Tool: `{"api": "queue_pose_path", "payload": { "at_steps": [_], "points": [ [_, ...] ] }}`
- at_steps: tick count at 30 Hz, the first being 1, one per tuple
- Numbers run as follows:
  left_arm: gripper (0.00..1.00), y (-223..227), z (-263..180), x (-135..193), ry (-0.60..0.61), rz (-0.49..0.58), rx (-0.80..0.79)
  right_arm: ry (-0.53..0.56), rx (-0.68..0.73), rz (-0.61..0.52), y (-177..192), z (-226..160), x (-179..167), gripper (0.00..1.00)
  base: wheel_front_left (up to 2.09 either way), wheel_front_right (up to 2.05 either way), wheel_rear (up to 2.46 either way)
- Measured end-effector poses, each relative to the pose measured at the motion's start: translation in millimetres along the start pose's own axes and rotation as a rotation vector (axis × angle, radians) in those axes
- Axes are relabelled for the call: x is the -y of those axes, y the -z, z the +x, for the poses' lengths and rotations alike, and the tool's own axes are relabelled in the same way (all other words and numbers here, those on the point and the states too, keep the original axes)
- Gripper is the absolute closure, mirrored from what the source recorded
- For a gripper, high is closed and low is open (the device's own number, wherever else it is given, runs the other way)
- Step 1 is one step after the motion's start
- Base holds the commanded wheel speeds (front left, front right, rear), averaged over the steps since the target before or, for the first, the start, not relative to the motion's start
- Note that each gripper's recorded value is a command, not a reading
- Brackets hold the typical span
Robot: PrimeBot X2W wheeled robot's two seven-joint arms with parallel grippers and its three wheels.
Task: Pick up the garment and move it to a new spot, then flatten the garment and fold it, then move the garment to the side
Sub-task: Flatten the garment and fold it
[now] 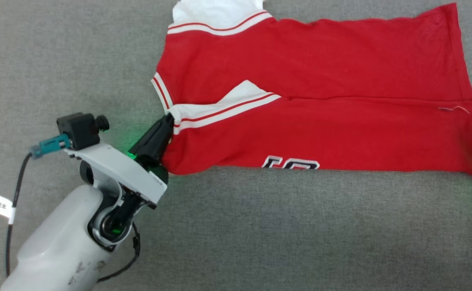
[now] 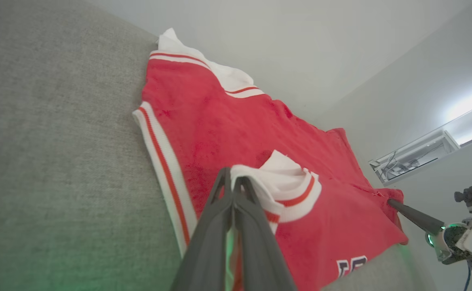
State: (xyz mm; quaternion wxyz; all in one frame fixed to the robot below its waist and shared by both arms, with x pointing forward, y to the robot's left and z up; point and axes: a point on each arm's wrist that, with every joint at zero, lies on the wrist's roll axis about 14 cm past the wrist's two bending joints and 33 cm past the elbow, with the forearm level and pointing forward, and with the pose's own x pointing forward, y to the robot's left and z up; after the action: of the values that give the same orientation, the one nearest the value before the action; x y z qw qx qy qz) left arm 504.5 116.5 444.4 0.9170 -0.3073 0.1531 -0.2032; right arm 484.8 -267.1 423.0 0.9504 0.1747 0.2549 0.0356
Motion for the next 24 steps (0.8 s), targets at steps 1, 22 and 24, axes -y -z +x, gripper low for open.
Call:
{"api": "queue_pose_path", "payload": {
  "at_steps": [1, 22, 24],
  "points": [
    [1.0, 4, 1, -9, -0.024, 0.004, -0.006, -0.004, -0.007, 0.001, 3, 4, -2, 1.0, 0.0, 0.0, 0.0],
    [0.0, 11, -18, -55, -0.157, 0.225, -0.081, -0.028, 0.0, -0.096, 8, 19, -16, 0.0, 0.0, 0.0, 0.0],
    [0.0, 5, -25, -56, -0.163, 0.258, -0.099, -0.038, 0.031, -0.094, 0, 13, -20, 0.0, 0.0, 0.0, 0.0]
  ]
}}
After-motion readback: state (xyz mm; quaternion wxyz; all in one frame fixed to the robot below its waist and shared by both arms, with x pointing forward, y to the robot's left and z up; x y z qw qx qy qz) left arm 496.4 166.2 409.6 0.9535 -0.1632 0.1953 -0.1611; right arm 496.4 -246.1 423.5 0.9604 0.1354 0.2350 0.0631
